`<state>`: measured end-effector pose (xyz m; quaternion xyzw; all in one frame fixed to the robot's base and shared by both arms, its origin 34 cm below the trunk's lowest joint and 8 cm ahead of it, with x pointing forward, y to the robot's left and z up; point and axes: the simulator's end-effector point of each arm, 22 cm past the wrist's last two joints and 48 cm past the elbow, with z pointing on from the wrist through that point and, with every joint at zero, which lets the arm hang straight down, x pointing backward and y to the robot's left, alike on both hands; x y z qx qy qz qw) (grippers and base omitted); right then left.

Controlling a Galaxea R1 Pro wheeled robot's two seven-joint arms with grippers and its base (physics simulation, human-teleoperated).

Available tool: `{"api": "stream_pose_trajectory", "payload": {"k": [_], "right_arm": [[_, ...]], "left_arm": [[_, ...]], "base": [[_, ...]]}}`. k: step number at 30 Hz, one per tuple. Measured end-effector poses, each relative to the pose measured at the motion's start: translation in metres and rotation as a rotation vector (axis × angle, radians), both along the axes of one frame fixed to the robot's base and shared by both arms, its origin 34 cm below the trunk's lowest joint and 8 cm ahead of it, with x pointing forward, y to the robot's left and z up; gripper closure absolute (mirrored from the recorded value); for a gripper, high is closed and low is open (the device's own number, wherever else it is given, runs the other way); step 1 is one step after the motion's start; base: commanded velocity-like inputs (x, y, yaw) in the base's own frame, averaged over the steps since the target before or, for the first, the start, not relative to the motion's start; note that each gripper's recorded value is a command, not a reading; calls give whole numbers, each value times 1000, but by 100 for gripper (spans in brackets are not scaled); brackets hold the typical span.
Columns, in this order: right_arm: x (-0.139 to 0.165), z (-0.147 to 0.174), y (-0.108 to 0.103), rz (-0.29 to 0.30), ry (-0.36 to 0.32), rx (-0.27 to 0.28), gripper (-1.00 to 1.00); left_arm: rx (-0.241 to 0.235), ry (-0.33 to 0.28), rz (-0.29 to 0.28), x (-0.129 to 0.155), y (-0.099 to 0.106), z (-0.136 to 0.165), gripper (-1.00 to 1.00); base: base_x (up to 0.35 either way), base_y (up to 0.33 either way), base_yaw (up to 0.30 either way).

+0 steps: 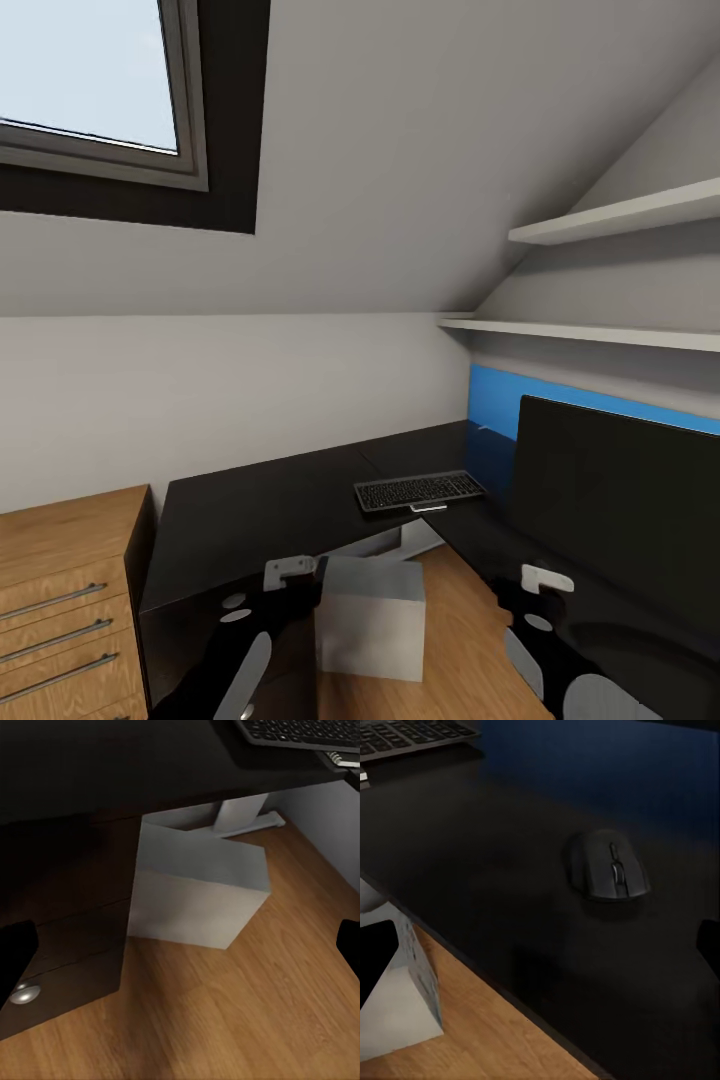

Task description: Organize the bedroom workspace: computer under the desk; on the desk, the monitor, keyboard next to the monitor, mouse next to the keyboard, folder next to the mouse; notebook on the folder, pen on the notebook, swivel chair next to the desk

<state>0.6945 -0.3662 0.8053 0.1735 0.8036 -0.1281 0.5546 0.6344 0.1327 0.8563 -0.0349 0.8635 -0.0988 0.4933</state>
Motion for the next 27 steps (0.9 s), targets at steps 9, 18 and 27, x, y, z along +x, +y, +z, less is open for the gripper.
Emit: {"api": "stream_pose_trajectory", "payload": {"k": [9,18,27], "right_arm": [[-4,2,-18,-46,5,-23,-100],[-4,3,-22,-56,-3,-20,-100],[-1,-5,-19,-47,-26,-26,-100]], "left_arm": [[-7,-3,-6,0,-2,4,-100],[-35,-22,-12,1,-7,15,-100],[-48,-22,-12,0,-9,1,-100]], "base": [[0,0,0],[0,0,0],[0,0,0]]}}
